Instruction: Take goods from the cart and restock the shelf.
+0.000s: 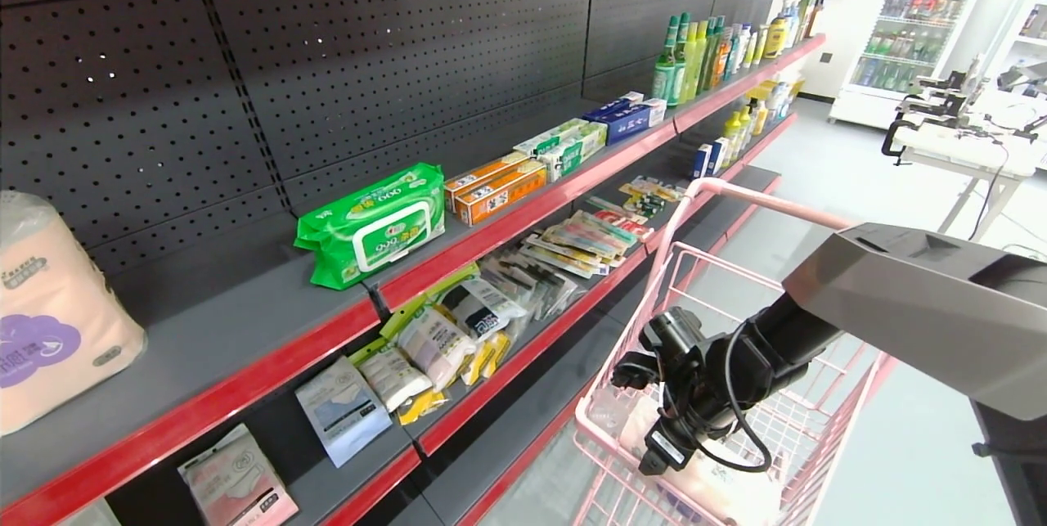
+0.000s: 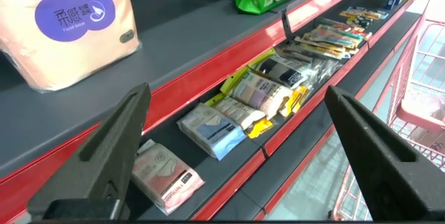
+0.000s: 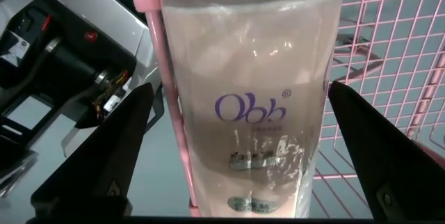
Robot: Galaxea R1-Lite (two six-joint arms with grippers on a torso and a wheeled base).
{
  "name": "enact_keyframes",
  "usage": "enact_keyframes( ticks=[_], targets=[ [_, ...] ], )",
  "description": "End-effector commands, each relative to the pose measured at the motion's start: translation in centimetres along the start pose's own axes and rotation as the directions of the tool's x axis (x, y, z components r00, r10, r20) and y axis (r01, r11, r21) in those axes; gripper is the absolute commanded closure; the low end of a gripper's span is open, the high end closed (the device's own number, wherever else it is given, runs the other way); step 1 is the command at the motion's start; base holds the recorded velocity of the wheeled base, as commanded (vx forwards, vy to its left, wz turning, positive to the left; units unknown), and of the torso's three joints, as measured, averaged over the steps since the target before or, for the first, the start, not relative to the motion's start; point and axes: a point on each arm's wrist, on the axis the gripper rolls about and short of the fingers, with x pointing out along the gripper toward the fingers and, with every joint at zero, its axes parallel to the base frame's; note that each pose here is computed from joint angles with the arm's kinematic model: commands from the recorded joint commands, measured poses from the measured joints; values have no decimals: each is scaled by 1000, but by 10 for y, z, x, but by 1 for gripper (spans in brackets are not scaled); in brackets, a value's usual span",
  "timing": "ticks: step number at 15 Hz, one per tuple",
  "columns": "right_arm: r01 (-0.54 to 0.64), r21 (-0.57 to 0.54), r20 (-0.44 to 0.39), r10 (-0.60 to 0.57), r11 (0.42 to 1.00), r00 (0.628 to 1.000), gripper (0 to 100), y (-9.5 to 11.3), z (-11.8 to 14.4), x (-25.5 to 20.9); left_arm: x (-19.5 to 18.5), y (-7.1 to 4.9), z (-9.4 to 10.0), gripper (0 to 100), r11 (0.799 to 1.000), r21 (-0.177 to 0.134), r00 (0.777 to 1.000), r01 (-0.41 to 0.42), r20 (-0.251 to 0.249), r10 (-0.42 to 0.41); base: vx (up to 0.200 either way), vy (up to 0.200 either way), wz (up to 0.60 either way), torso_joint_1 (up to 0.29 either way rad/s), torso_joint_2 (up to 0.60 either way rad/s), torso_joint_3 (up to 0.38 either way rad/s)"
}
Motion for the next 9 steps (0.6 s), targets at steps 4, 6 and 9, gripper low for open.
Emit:
enact_keyframes(
  ticks=[4, 6, 9],
  targets=[
    [2, 0, 9, -2, 1000, 1000, 0, -2, 9, 11, 0, 0, 0, 0, 1000, -1, 1000, 0, -3, 0, 0, 0, 0, -29, 66, 40],
    [-9, -13, 13, 9, 1000, 1000, 0, -3, 8, 11, 0, 0, 0, 0, 1000, -2, 1000, 0, -3, 0, 0, 0, 0, -149, 339, 186],
    [-8, -17, 32, 8, 1000, 999, 0, -6, 12, 7, 0, 0, 0, 0, 1000, -2, 1000, 0, -4, 0, 0, 0, 0, -82, 191, 102]
  ],
)
